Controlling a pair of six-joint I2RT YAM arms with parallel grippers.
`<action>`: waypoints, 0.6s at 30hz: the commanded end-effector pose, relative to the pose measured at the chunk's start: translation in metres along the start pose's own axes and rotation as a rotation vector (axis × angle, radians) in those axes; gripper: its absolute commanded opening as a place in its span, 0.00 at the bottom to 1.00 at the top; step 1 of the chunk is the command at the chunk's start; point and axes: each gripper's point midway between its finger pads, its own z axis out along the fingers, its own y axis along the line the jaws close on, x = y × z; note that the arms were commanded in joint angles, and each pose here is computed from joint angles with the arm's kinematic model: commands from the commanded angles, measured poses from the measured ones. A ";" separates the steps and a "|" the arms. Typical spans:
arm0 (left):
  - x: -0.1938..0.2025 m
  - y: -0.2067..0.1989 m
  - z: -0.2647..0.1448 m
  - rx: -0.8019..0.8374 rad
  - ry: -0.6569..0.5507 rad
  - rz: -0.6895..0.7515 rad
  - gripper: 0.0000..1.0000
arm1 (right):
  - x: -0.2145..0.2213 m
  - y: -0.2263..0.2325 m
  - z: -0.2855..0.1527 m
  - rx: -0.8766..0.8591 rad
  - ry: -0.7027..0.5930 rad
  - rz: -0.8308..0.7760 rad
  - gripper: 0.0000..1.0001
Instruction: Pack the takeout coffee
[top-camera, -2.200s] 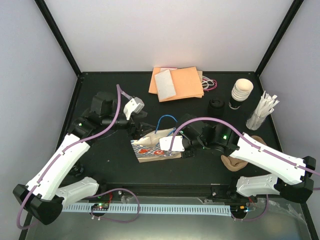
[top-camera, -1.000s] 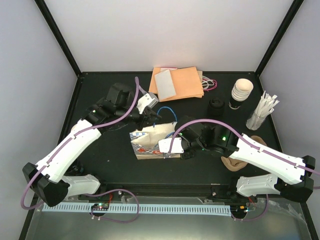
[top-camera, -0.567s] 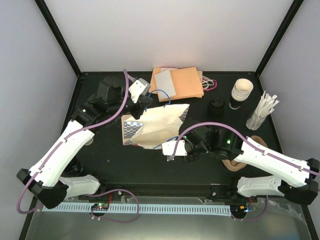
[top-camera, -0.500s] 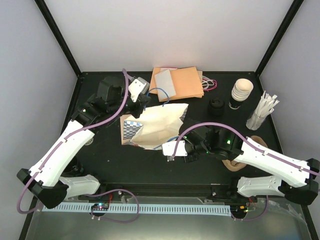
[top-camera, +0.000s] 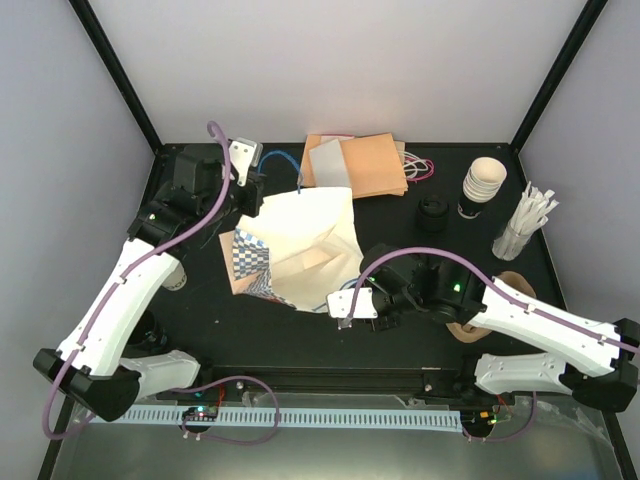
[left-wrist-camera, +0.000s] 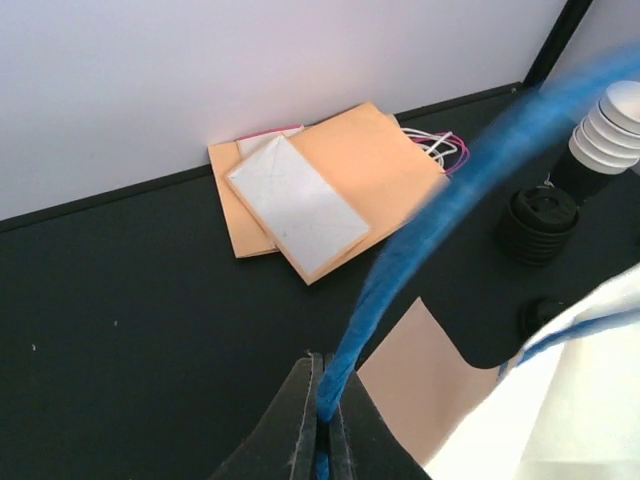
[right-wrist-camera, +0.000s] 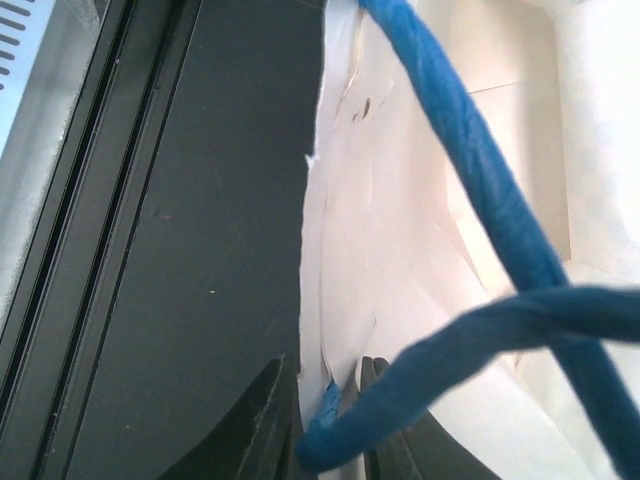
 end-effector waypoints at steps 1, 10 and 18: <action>-0.028 -0.009 -0.020 0.059 -0.096 0.026 0.02 | 0.006 0.011 0.001 -0.033 0.014 0.015 0.24; -0.014 -0.102 -0.069 0.602 -0.256 0.182 0.01 | -0.022 -0.007 -0.002 0.041 -0.123 0.075 0.43; 0.016 -0.122 -0.094 0.753 -0.269 0.243 0.02 | -0.031 -0.025 0.002 0.123 -0.165 0.122 0.55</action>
